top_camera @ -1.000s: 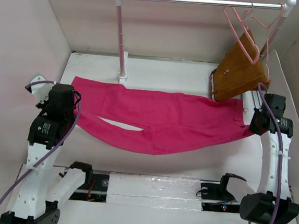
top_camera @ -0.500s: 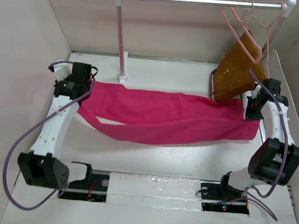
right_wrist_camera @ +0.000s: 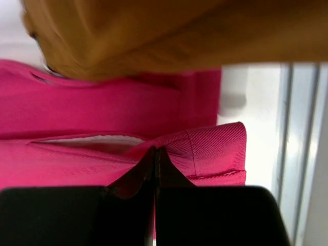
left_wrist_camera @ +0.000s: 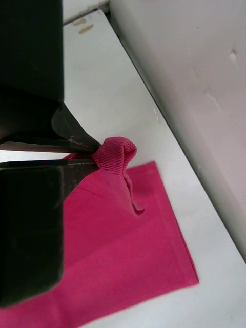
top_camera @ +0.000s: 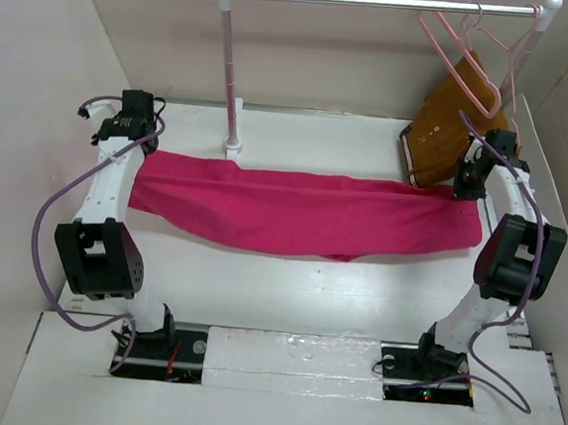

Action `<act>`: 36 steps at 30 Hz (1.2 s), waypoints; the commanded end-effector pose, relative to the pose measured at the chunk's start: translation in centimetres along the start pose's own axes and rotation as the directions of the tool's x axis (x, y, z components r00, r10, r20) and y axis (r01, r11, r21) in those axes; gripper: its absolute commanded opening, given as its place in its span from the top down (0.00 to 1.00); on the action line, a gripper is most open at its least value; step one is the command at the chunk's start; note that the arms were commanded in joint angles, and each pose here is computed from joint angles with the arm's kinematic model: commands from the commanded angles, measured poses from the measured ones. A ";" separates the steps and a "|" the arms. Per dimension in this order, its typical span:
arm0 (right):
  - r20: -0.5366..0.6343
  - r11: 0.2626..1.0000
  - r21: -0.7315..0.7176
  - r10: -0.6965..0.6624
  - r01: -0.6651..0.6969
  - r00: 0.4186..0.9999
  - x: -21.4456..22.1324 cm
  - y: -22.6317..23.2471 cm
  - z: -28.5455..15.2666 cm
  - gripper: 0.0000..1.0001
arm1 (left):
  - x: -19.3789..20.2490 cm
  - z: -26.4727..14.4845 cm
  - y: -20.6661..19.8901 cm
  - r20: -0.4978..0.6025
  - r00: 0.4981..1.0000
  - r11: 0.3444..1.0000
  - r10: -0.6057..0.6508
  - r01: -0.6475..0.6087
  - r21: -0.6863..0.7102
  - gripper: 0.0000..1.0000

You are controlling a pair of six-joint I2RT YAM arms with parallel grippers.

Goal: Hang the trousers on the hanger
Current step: Fold the trousers at the center of the board.

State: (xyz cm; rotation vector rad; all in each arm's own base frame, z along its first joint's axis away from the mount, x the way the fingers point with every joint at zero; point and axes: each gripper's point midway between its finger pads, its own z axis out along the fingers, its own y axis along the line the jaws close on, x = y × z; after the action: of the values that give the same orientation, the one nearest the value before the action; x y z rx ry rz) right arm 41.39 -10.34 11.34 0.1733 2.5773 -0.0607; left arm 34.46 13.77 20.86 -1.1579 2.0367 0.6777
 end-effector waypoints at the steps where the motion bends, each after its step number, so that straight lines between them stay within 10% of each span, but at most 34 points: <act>1: 0.221 1.000 -0.015 0.008 -0.004 0.975 -6.3 0.5 -0.4 1.00 | -4.7 -1.4 -1.0 0.109 0.990 0.996 -0.085 0.081 0.040 1.00; 10: 0.310 1.000 -0.008 0.017 -0.015 0.951 -9.3 4.1 2.6 0.94 | -3.1 4.4 -5.2 0.045 0.998 0.995 0.032 -0.028 -0.096 1.00; 14: 0.245 0.999 0.039 0.006 -0.016 0.970 -8.2 3.8 2.9 0.41 | -2.2 6.1 -6.6 0.009 0.997 0.991 0.074 -0.072 -0.113 1.00; 15: 0.234 0.999 0.037 -0.003 -0.005 0.972 -7.7 4.2 2.2 0.11 | -1.9 6.5 -7.0 -0.003 0.996 0.990 0.084 -0.084 -0.116 1.00; 17: 0.241 0.999 0.049 -0.010 -0.002 0.970 -7.3 4.0 1.1 0.00 | -2.2 6.3 -7.2 -0.002 0.997 0.991 0.078 -0.078 -0.110 1.00; 36: 0.411 0.972 -0.201 -0.033 0.125 0.911 -4.6 13.1 -4.3 0.00 | -2.9 -6.2 6.1 0.046 0.999 0.998 -0.027 0.029 -0.053 1.00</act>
State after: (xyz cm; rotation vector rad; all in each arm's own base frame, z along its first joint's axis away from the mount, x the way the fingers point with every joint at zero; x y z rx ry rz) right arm 43.10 1.64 14.53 -0.0074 2.2584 0.0962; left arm 29.68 12.07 28.09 -1.1548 1.9738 0.6407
